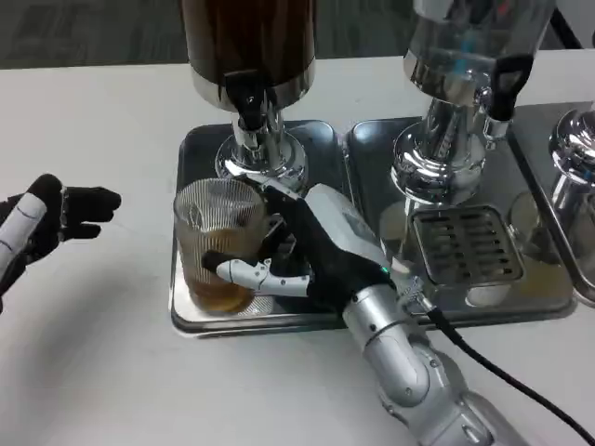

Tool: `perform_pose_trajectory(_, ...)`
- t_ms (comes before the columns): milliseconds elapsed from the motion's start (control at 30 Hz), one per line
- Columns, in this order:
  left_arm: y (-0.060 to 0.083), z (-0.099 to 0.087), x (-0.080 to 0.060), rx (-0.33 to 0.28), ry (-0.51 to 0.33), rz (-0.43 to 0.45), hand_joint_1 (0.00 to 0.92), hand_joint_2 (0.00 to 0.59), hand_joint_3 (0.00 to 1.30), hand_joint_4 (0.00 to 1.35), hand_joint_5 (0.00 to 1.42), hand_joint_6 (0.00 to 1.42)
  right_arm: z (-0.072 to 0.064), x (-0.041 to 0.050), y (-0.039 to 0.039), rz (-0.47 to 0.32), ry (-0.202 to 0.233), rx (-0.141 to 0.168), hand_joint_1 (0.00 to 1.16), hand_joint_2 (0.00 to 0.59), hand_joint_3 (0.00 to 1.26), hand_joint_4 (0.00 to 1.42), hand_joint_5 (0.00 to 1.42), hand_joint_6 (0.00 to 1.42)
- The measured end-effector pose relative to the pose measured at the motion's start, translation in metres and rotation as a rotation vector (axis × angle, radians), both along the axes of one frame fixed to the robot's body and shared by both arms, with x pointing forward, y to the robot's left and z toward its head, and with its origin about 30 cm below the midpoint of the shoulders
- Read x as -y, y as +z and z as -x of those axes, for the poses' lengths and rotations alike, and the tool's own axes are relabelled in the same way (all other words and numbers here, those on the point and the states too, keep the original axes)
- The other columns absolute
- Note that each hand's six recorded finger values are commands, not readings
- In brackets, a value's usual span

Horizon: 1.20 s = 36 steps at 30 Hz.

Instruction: Grasp the cup under the faucet to collect the drink, then remove the cup.

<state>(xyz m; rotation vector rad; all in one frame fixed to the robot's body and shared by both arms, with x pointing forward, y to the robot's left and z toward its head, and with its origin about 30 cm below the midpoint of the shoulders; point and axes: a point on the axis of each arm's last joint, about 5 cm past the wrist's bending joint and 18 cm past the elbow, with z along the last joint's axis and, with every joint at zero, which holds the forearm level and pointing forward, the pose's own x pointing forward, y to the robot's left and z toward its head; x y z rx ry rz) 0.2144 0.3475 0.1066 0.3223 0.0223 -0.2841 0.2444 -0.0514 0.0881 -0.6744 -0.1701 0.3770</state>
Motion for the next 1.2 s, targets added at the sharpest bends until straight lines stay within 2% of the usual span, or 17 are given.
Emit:
perform_pose_trajectory(467,0.0,-0.001,0.002,-0.011,-0.03,-0.027,0.0,0.142,0.45,0.29,0.24,0.25,0.002,0.0009,-0.0032,-0.011,-0.042,0.016,0.56,0.222,0.26,0.49,0.72,1.09)
perform_pose_trajectory(900,0.006,-0.023,0.022,0.04,-0.123,-0.028,0.0,0.143,0.44,0.27,0.23,0.24,0.007,0.0069,-0.0069,-0.038,-0.103,0.023,0.56,0.235,0.3,0.53,0.75,1.11)
perform_pose_trajectory(1200,0.006,-0.028,0.028,0.035,-0.16,-0.034,0.0,0.143,0.41,0.26,0.22,0.24,0.008,0.0132,-0.0085,-0.052,-0.151,0.028,0.56,0.236,0.32,0.55,0.76,1.12)
